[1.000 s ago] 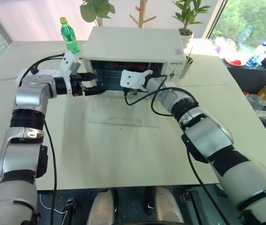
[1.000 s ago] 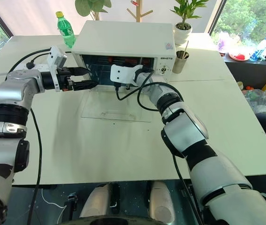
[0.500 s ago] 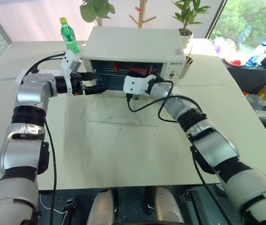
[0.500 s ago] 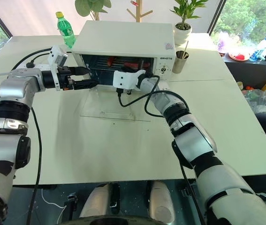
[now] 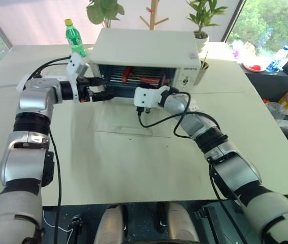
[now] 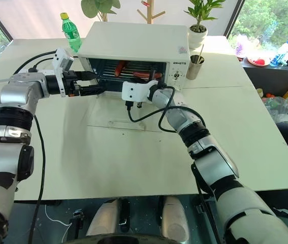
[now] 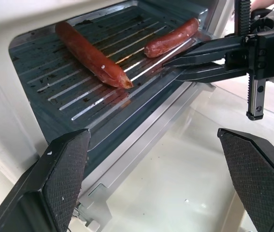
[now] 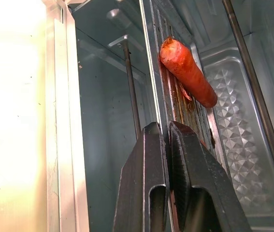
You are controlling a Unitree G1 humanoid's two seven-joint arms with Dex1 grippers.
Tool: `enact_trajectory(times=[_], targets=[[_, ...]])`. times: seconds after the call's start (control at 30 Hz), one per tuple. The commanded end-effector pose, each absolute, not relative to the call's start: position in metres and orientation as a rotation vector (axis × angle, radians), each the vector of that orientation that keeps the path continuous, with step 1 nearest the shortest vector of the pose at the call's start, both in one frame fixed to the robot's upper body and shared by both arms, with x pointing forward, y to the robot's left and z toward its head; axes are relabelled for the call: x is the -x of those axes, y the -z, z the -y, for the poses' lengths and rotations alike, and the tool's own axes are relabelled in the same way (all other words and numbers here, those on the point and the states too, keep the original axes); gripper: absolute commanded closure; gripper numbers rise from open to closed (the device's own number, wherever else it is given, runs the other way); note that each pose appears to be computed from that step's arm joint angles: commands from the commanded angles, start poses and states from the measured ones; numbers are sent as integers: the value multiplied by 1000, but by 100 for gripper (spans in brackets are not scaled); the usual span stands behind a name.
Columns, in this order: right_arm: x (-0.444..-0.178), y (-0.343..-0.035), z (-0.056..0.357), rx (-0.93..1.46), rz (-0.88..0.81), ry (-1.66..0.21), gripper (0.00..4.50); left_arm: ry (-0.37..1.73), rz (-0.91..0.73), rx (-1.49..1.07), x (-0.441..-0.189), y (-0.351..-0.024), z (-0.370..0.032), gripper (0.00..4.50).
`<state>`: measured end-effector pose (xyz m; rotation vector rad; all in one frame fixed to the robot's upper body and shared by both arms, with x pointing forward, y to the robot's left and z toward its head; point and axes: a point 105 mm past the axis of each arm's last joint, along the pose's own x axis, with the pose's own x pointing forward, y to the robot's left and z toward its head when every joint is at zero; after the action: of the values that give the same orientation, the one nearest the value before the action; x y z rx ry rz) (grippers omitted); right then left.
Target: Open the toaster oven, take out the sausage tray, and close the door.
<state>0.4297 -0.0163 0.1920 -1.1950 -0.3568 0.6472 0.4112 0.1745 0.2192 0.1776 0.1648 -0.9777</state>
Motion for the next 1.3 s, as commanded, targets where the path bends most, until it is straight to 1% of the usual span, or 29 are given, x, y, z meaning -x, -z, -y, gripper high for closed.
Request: enact_trajectory(times=[0.03,0.4,0.5,0.53,0.63,0.97,1.3], targets=[[-431,-207,6,1171,411,-637,442,964,-70,-212,-413,-248,-176,0],[-436,-199,-5,1191,392,-674,442,960,-60,-215,-412,-250,-176,0],[-437,-199,-4,1191,394,-673,347,956,-59,-216,-412,-250,-178,0],[-437,-199,-4,1197,397,-672,305,956,-60,-216,-412,-250,-179,0],[-437,-198,-6,1214,399,-676,153,952,-62,-216,-412,-249,-180,0],[-441,-203,-19,1230,402,-681,153,952,-61,-213,-412,-248,-180,0],[-452,-209,-16,1276,374,-629,153,950,-56,-211,-411,-249,-180,0]])
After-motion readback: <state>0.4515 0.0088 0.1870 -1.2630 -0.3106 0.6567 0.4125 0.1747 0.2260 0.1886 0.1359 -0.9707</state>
